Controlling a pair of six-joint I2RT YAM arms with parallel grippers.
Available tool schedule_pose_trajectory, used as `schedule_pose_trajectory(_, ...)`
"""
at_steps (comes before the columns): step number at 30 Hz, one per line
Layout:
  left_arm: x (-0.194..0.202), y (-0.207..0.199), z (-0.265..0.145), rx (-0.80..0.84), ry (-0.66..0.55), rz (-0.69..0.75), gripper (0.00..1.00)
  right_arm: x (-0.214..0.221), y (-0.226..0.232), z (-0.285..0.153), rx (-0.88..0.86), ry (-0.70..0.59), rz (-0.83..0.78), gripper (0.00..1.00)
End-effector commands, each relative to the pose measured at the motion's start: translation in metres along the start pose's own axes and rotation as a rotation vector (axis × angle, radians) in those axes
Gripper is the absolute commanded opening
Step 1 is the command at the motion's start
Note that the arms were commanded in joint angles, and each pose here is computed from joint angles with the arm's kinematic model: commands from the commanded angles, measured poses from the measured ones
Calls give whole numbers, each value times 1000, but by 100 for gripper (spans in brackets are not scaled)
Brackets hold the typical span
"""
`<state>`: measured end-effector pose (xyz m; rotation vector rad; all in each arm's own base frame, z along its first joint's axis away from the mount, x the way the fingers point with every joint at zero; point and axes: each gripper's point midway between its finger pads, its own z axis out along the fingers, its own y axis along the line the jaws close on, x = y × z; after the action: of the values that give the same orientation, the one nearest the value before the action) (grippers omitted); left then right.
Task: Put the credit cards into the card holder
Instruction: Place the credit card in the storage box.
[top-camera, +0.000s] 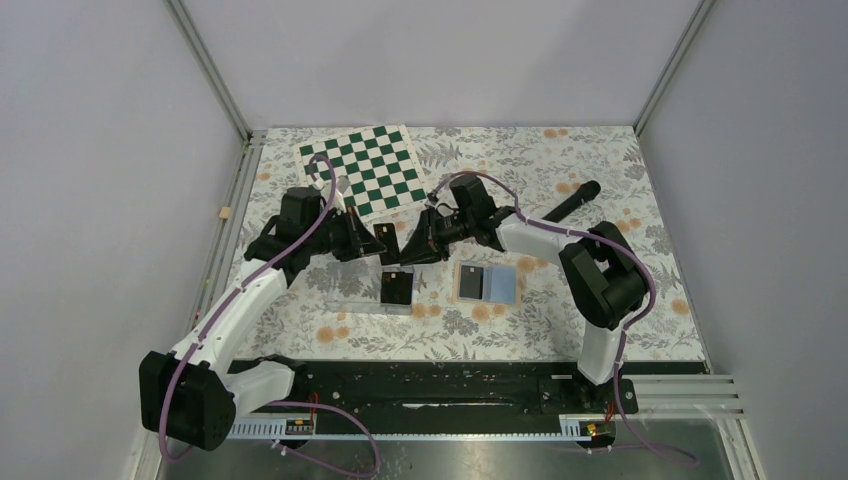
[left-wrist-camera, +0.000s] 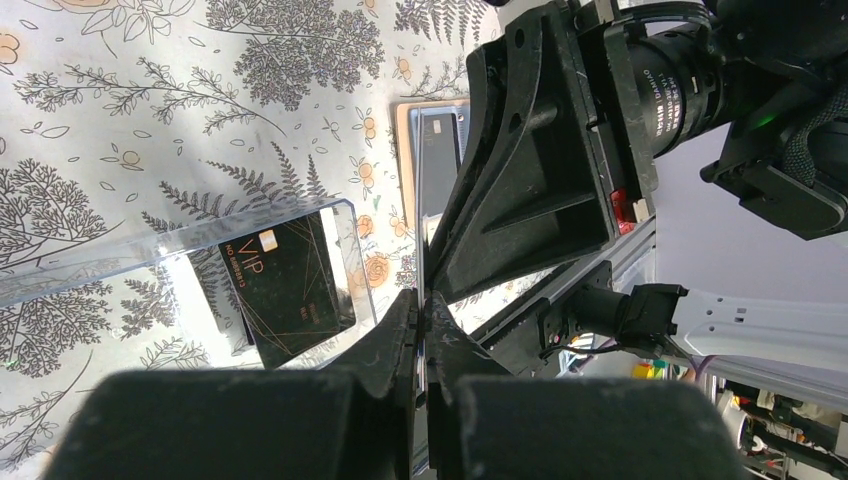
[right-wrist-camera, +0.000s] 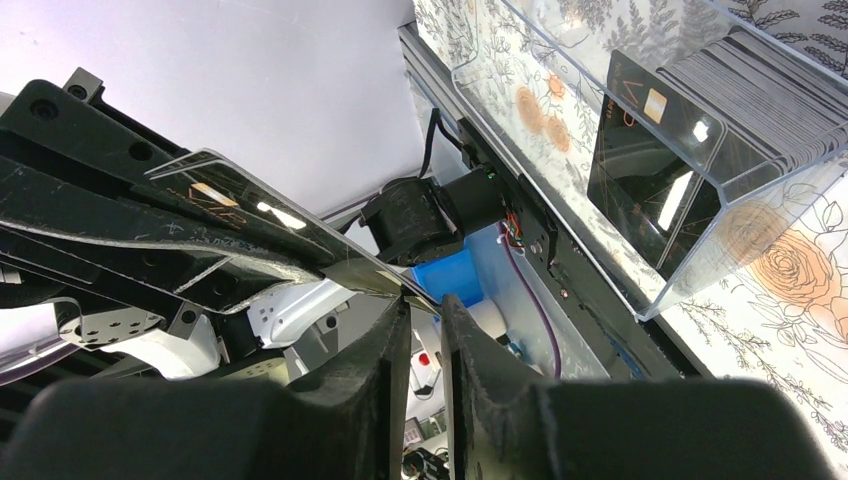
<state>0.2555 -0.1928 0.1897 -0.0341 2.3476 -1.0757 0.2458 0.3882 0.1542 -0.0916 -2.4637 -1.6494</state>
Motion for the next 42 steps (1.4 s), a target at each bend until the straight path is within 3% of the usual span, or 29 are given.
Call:
schedule_pose_trajectory(1, -2, -4, -2, 12, -16, 45, 0, 6, 24, -3, -69, 19, -52, 25)
schedule_pose_trajectory(10, -3, -6, -5, -6, -24, 73, 0, 3, 41, -4, -152, 12, -51, 40)
schedule_pose_trajectory(42, -8, -19, -20, -23, -110, 217, 0, 3, 57, -8, -193, 5, -36, 38)
